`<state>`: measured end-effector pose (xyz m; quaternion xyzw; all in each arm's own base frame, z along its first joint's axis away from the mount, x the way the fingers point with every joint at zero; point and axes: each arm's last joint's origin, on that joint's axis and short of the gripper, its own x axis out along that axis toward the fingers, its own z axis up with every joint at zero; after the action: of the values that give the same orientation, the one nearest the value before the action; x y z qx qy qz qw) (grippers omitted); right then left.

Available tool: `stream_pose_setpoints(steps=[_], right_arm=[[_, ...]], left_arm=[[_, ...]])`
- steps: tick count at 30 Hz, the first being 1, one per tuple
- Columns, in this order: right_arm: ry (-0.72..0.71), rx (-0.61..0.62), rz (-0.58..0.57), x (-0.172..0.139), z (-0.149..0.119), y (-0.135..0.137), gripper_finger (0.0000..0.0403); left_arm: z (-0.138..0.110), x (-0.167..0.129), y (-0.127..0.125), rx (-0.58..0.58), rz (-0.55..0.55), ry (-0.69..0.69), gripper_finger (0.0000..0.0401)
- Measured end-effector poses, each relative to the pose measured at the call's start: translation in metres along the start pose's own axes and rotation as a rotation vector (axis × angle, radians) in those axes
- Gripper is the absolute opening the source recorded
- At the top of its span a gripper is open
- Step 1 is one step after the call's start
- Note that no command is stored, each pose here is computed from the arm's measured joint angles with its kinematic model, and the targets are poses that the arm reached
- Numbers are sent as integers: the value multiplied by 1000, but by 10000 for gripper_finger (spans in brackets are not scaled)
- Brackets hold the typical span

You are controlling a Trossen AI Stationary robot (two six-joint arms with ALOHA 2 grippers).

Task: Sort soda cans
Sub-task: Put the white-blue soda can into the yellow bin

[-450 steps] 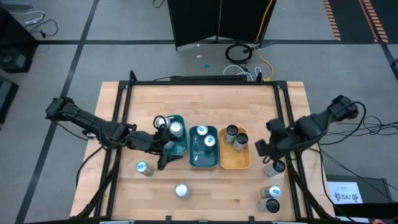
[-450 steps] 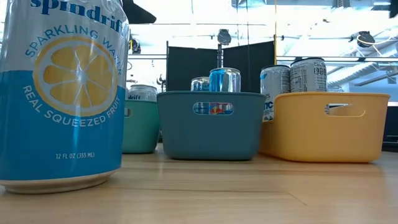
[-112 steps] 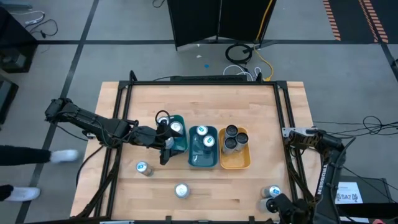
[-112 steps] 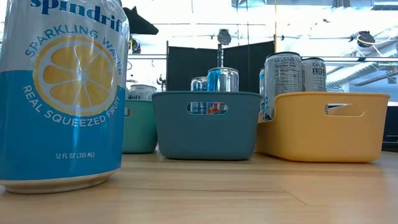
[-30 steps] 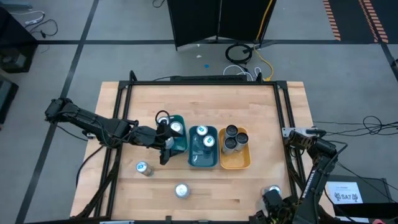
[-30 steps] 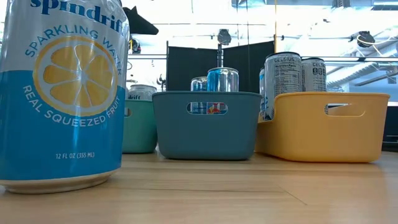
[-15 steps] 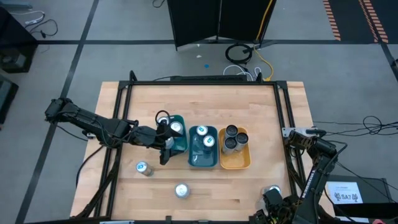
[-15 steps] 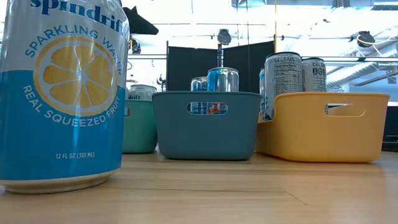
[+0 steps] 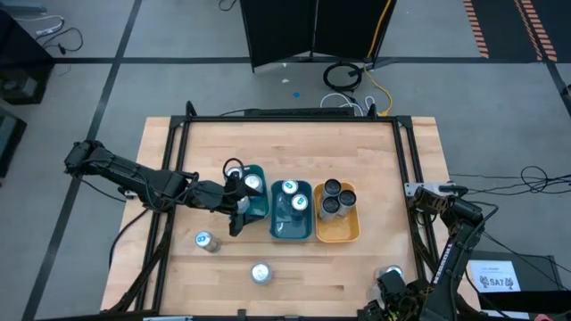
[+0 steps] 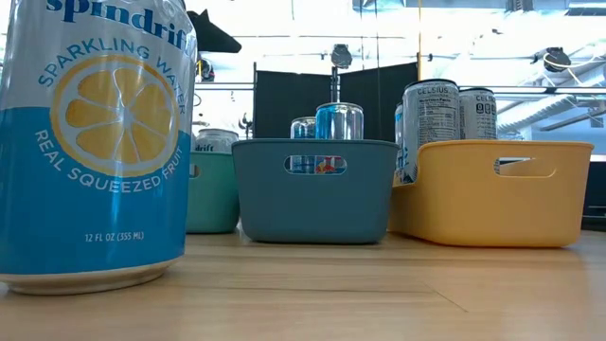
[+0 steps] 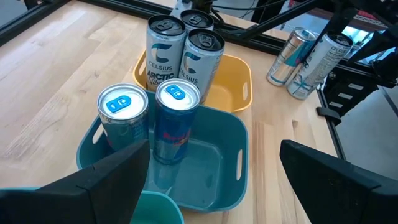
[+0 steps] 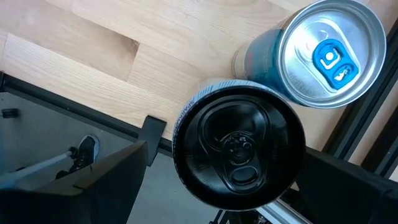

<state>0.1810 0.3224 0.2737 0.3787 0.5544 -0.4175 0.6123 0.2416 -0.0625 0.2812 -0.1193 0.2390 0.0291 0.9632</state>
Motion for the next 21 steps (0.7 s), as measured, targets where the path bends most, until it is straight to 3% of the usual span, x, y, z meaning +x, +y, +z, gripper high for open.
stream_pose_setpoints(steps=[10,21], right_arm=[[2,6,1,0,1,1,371],[-1,10,-8,0,4,1,268]], left_arm=[[0,0,0,0,0,0,368],[0,0,0,0,0,0,368]])
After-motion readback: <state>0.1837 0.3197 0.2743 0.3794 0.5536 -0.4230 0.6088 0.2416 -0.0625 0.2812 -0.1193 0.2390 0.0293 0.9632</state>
